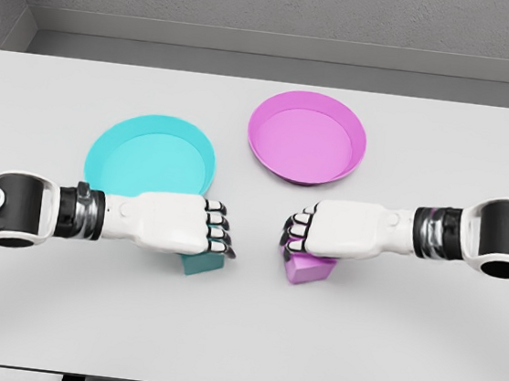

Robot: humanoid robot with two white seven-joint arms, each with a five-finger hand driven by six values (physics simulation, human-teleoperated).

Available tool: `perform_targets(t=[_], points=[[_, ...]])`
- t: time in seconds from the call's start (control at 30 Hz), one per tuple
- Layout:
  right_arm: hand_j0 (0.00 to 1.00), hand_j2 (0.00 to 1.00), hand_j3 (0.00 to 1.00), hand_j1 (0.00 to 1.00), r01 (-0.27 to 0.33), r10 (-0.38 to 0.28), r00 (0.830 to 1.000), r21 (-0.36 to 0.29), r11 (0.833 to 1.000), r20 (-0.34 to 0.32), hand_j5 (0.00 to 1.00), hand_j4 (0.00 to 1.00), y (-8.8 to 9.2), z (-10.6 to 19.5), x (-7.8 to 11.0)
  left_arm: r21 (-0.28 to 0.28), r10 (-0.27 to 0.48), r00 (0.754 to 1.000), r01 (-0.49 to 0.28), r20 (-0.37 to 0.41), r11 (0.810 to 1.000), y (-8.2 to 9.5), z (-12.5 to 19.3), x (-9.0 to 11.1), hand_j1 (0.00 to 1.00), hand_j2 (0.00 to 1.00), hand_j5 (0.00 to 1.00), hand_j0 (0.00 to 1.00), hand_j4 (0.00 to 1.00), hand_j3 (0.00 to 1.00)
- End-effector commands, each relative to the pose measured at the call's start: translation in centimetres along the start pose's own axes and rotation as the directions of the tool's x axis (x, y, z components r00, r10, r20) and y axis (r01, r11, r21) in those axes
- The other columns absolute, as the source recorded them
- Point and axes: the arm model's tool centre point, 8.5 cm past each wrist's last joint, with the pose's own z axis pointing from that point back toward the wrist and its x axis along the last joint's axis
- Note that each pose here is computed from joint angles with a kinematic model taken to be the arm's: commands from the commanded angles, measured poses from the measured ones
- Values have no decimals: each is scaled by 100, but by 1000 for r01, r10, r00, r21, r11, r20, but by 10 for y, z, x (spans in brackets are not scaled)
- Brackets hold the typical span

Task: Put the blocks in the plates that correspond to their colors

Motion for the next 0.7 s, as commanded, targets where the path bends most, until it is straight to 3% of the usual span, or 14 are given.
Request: perform_targets(t=[0.0,0.1,0.37,0.53,0.67], points=[[55,55,55,55,3,-3,1000,-9,1000,-8,55,55,-2,2,-2,0,5,1000,-5,-1,1000,0,1,0,63,63,63,63,63,63],[55,55,55,55,-7,7,1000,-19,1000,-21,55,55,-8,6,-6,3,3,1000,-3,-3,1000,1,1,-1,56,56,56,56,56,56],[53,53,53,53,-16,14,997,-25,1000,-76,53,53,-16,18,-25,58,60,998,-61,16,996,9,1,-2,56,56,56,56,56,56],[47,47,47,47,-19,17,997,-34,999,-80,47,47,-19,19,-26,99,109,994,-111,33,989,15,3,-3,56,56,56,56,56,56],[47,47,47,47,-14,10,993,-34,999,-119,47,47,-24,25,-44,112,118,993,-118,14,987,19,14,-11,57,57,57,57,57,57]])
